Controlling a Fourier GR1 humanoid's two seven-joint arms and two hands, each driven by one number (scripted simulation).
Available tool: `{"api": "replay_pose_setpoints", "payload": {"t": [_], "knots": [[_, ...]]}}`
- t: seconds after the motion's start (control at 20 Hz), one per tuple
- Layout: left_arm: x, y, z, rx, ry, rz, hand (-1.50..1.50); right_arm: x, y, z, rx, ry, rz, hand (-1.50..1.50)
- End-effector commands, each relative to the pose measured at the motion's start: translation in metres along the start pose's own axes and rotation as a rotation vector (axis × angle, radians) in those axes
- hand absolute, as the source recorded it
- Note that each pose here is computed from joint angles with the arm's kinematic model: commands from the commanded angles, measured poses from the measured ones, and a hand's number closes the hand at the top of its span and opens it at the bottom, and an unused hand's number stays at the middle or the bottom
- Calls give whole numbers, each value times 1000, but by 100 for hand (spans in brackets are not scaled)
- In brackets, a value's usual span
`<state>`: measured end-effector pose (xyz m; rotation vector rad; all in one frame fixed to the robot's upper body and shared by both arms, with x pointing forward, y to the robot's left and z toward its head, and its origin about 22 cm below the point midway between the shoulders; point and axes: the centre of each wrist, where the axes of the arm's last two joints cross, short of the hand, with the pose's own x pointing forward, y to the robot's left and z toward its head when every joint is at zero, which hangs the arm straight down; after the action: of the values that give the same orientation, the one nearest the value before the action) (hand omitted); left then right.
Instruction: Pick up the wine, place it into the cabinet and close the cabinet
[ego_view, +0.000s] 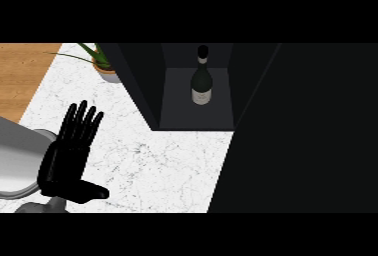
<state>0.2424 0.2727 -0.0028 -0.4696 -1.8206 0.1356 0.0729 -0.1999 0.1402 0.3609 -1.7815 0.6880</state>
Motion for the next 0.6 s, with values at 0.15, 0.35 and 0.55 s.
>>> {"api": "replay_pose_setpoints", "payload": {"t": [0.15,0.35,0.55], "knots": [[39,31,18,7,-18,-23,-150,47,10,1,29,-94,-140,150],[50,54,18,14,-20,-25,-150,40,17,-5,57,-115,-133,150],[50,57,18,-2,-16,-26,-150,49,15,-6,109,-95,-151,150]]}}
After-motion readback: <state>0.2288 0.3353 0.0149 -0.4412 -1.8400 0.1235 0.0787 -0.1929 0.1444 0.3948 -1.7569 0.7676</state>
